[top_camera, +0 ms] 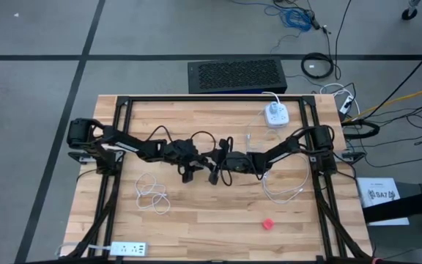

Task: Insert USB
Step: Insert the black charger adapter into the white outlet extension

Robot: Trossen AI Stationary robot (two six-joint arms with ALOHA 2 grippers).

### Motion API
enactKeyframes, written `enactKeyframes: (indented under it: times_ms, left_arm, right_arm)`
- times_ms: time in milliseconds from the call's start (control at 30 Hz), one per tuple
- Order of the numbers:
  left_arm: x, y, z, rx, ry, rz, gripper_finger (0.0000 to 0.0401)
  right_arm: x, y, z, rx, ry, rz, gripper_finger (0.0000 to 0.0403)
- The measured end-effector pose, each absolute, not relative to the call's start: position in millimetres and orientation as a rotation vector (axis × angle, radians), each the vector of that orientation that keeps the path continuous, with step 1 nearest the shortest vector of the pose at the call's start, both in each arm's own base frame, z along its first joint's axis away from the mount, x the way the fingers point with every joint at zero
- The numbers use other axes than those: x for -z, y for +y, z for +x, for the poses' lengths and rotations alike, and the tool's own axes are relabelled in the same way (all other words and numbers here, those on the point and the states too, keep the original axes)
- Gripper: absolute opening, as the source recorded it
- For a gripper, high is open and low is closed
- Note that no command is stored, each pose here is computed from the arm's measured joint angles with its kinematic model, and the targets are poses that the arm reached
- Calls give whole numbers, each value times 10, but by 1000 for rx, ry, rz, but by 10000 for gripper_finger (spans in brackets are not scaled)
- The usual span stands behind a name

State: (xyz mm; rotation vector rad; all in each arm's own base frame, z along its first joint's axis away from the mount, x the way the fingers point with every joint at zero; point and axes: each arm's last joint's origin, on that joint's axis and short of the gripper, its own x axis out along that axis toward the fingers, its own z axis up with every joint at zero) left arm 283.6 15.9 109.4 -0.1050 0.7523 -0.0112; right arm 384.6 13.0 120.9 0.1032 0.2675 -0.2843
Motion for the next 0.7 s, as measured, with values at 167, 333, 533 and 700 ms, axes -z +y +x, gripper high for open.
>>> enactKeyframes:
  times_ms: [167, 333, 533, 700]
  left_arm:
    - [-1094, 159, 2836, 11, 752, -105, 192]
    - [-1095, 160, 2836, 9, 752, -104, 192]
    - [-1095, 164, 2837, -10, 752, -89, 192]
    - [-1145, 164, 2828, -10, 739, -86, 192]
  right_arm:
    - [-1163, 138, 3829, 296, 331, 134, 106]
    - [-1126, 138, 3812, 305, 376, 154, 106]
    - [-1060, 140, 3778, 319, 451, 166, 106]
    - [-1020, 139, 3758, 319, 484, 176, 106]
